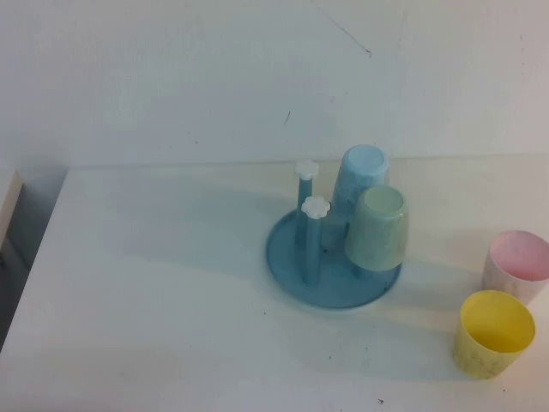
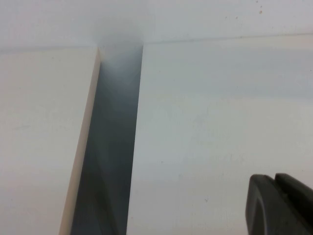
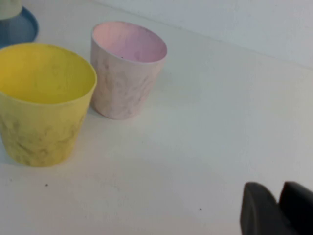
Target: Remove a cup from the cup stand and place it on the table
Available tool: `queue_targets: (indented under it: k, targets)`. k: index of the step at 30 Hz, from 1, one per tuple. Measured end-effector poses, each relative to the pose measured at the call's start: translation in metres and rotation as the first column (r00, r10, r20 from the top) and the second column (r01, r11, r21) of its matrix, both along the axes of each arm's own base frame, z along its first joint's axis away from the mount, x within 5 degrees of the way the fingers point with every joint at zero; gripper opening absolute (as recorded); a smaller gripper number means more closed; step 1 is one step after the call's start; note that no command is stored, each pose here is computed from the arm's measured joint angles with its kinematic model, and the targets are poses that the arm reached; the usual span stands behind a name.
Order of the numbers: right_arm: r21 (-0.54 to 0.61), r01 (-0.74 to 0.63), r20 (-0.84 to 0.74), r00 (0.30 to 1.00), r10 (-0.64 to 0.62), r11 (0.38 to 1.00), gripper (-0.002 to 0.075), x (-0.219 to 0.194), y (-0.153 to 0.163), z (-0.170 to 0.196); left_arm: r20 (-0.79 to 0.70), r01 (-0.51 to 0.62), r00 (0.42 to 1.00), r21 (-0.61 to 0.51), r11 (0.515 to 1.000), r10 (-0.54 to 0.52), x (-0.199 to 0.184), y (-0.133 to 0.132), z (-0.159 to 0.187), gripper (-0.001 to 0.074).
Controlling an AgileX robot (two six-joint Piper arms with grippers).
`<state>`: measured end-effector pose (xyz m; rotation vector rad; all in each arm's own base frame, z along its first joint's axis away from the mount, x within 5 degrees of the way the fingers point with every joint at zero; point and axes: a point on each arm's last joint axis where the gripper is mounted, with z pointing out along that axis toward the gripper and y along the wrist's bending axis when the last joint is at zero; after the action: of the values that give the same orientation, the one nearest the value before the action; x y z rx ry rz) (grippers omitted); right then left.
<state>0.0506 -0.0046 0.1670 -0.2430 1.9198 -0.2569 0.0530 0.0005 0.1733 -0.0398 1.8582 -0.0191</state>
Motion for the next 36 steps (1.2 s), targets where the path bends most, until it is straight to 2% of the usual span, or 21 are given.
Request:
queue_targets:
  k: [36]
  targets:
    - [-0.021,0.002,-0.001,1.000,-0.002,1.000,0.0091,0.0000,-0.0008,0.0001,0.000,0.000,1.000,0.000,1.000,0.000,0.0000,0.0000,0.0000,-0.0003]
